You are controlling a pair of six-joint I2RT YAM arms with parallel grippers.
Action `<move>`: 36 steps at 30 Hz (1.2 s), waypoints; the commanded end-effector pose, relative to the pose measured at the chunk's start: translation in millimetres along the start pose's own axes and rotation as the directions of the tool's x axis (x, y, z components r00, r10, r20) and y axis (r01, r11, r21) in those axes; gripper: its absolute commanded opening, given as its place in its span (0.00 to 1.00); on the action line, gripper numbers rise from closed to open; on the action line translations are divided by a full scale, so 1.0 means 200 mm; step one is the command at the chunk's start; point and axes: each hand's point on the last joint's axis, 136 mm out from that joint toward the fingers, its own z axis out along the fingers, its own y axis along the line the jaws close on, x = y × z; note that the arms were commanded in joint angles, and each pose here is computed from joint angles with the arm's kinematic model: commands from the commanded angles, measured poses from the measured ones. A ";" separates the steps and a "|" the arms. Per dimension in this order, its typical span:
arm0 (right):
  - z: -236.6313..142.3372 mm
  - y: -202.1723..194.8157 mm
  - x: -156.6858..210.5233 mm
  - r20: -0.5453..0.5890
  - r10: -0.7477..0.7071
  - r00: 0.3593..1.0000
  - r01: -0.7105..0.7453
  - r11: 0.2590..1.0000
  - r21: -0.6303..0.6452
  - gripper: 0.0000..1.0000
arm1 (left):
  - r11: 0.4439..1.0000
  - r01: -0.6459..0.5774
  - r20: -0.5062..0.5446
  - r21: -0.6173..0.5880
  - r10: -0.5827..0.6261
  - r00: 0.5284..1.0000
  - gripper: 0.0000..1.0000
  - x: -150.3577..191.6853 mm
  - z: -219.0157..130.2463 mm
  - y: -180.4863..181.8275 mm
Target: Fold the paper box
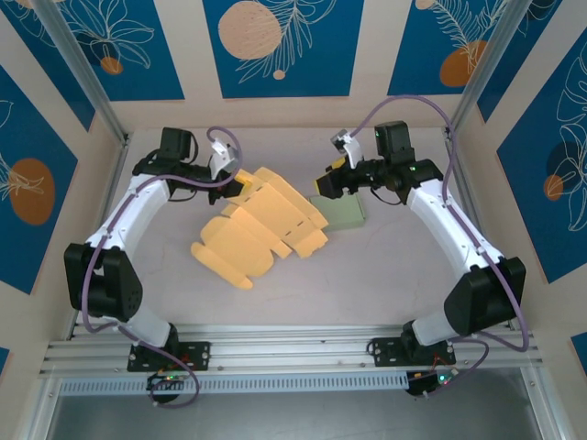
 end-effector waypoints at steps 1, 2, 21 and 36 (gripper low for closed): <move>0.05 0.03 0.04 0.011 0.047 0.999 -0.046 0.995 -0.085 0.75 | 0.999 0.000 0.136 0.043 -0.005 0.991 0.00 -0.08 -0.03 -0.06; 0.07 0.04 0.05 0.007 0.044 0.999 -0.043 0.993 -0.107 0.75 | 1.000 0.001 0.138 0.031 -0.005 0.990 0.00 -0.08 -0.04 -0.06; 0.42 -0.02 0.23 -0.195 -0.122 0.973 0.135 0.990 0.053 0.05 | 0.998 0.018 0.124 -0.066 -0.009 0.992 0.00 0.00 -0.07 -0.05; 0.68 -0.05 0.33 -0.573 -0.509 0.642 0.683 0.719 0.128 0.00 | 0.864 -0.220 0.035 -0.452 0.263 0.964 0.83 0.01 -0.31 0.00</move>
